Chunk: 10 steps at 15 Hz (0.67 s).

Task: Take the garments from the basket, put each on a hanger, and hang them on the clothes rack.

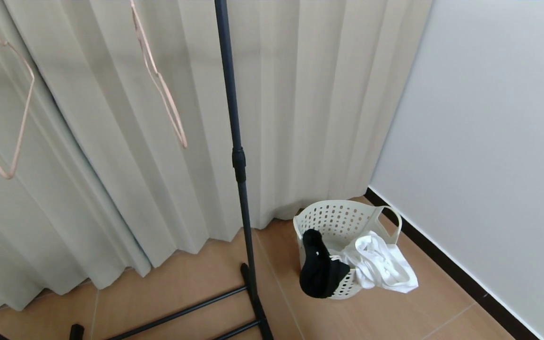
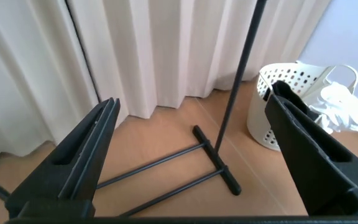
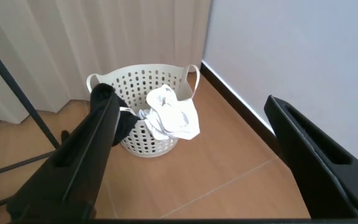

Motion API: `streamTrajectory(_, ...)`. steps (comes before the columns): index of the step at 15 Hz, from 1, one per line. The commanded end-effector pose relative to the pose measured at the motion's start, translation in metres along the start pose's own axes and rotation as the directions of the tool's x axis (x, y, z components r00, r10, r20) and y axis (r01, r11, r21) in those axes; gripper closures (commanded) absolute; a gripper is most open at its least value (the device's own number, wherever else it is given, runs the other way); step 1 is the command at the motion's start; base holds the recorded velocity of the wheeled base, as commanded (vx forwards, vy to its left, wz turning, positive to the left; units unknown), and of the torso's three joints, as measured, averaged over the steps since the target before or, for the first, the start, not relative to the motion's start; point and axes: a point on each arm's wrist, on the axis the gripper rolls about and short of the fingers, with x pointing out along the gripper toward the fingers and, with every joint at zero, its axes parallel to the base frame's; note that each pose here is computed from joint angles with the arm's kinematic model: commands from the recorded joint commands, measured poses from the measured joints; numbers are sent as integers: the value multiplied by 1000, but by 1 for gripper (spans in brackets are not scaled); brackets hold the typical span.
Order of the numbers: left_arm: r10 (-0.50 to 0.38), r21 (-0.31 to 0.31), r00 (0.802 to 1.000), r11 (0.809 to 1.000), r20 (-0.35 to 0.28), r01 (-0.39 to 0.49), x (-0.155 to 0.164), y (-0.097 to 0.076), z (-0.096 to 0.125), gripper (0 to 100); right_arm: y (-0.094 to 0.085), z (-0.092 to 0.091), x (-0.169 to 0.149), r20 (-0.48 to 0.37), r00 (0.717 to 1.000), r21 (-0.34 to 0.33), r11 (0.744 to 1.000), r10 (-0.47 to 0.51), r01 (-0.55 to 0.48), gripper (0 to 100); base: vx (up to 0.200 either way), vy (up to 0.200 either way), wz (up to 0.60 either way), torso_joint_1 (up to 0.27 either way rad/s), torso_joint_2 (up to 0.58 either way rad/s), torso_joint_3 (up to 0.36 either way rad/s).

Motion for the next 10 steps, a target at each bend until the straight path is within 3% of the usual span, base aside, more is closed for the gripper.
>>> streamTrajectory(1,0,-1,1000,1000,0,0,0,0,0,0,0,0,0,0,1000,0,1000,0,0,0,0,-200,0,-7,-7,-2)
streamTrajectory(5,0,-1,1000,1000,0,0,0,0,0,0,0,0,0,0,1000,0,1000,0,0,0,0,-200,0,4,5,4)
streamTrajectory(6,-2,-1,1000,1000,0,2,0,0,0,0,0,0,0,0,1000,0,1000,0,0,0,200,-200,0,7,2,-7)
streamTrajectory(9,-2,-2,1000,1000,2,2,0,0,0,0,0,0,0,0,1000,0,1000,0,0,0,200,0,0,-5,4,7)
streamTrajectory(10,0,-5,1000,1000,0,0,0,0,0,0,0,0,0,0,1000,1,1000,0,0,0,0,0,0,0,0,0)
